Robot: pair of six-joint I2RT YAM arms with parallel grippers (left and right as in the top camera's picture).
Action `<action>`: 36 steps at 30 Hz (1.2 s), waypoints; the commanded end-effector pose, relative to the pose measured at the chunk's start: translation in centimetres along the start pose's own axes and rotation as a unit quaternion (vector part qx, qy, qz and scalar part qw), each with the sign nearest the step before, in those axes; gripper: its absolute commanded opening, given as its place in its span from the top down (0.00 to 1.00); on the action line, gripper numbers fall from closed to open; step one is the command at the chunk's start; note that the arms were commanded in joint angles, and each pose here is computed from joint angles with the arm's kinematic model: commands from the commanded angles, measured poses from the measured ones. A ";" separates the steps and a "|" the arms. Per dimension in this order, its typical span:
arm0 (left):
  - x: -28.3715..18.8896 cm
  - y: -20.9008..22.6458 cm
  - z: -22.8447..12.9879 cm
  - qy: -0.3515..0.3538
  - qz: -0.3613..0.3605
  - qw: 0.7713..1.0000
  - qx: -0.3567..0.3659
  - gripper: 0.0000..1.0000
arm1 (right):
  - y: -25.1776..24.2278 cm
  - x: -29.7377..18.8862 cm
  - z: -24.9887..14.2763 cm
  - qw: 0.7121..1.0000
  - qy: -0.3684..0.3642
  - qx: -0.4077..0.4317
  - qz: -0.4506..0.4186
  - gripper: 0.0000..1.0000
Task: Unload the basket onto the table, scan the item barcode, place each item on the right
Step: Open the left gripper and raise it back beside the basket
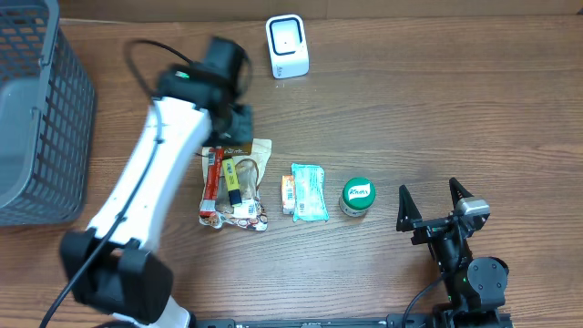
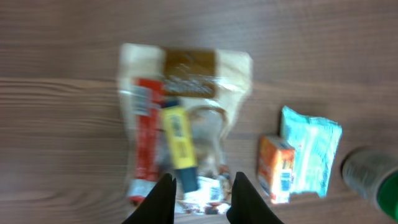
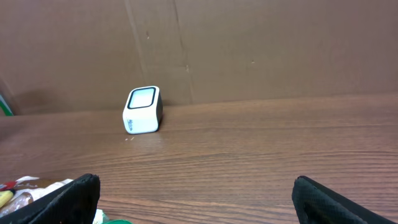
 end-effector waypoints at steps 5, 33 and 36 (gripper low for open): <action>-7.9 8.2 3.3 -0.111 0.026 0.990 -0.084 0.73 | 0.0 0.0 -0.2 1.000 -0.002 0.002 -0.001 0.00; -11.1 17.9 4.1 -0.154 0.040 0.960 -0.229 0.00 | 0.0 0.0 -0.2 1.000 -0.002 0.002 -0.001 0.00; -11.1 17.9 4.1 -0.155 0.040 0.960 -0.229 0.00 | 0.0 0.0 -0.2 1.000 -0.002 0.002 -0.001 0.00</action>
Point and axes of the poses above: each gripper's point midway between its finger pads, its own x axis out along the fingers, its own y axis along the line the jaws close on, z = x × y, the point moved 10 cm from there along -x, back along the fingers, and after that the axes turned 12 degrees about -x, right-handed, at the moved point
